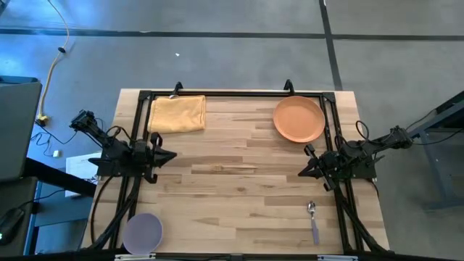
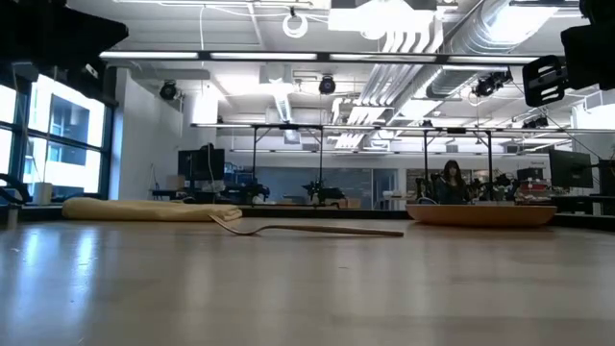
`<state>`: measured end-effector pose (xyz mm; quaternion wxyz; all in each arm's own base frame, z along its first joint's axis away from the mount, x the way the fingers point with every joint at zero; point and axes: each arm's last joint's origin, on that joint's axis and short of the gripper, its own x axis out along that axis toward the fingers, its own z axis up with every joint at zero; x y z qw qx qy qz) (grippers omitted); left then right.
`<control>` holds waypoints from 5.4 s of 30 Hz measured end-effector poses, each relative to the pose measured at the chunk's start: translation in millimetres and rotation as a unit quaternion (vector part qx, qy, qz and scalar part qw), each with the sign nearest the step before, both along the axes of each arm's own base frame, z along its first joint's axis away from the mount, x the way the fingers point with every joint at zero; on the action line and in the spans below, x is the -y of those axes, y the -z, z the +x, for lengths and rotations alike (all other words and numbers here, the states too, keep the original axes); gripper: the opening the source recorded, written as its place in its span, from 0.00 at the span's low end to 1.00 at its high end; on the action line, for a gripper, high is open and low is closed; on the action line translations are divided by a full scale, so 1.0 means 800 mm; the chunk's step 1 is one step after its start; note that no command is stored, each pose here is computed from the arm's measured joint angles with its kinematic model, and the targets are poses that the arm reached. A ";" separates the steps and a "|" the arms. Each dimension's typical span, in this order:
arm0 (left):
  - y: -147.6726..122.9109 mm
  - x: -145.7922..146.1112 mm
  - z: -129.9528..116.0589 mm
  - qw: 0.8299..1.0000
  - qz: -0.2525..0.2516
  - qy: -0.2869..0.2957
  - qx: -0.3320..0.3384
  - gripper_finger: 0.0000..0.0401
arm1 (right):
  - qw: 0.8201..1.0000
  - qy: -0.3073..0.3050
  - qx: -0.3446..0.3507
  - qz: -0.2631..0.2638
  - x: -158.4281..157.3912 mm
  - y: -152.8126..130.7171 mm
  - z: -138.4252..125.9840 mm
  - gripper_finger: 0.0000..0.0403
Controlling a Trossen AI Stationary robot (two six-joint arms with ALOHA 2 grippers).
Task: Set table place
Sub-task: Move the purple bowl to the middle left of the table
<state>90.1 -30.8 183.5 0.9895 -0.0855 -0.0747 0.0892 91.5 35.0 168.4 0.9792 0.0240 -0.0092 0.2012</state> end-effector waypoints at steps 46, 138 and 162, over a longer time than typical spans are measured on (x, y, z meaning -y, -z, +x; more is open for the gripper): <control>-0.235 0.053 0.062 0.791 -0.077 0.026 -0.606 0.00 | 1.000 0.000 -0.006 -0.002 0.000 0.001 0.000 0.00; 0.019 0.165 0.073 0.619 -0.153 0.200 -0.744 0.03 | 0.998 0.054 -0.021 0.040 0.004 0.001 0.002 0.00; -0.107 0.045 0.137 0.688 -0.318 0.103 -0.644 0.00 | 0.998 0.054 -0.021 0.040 0.004 0.001 0.001 0.00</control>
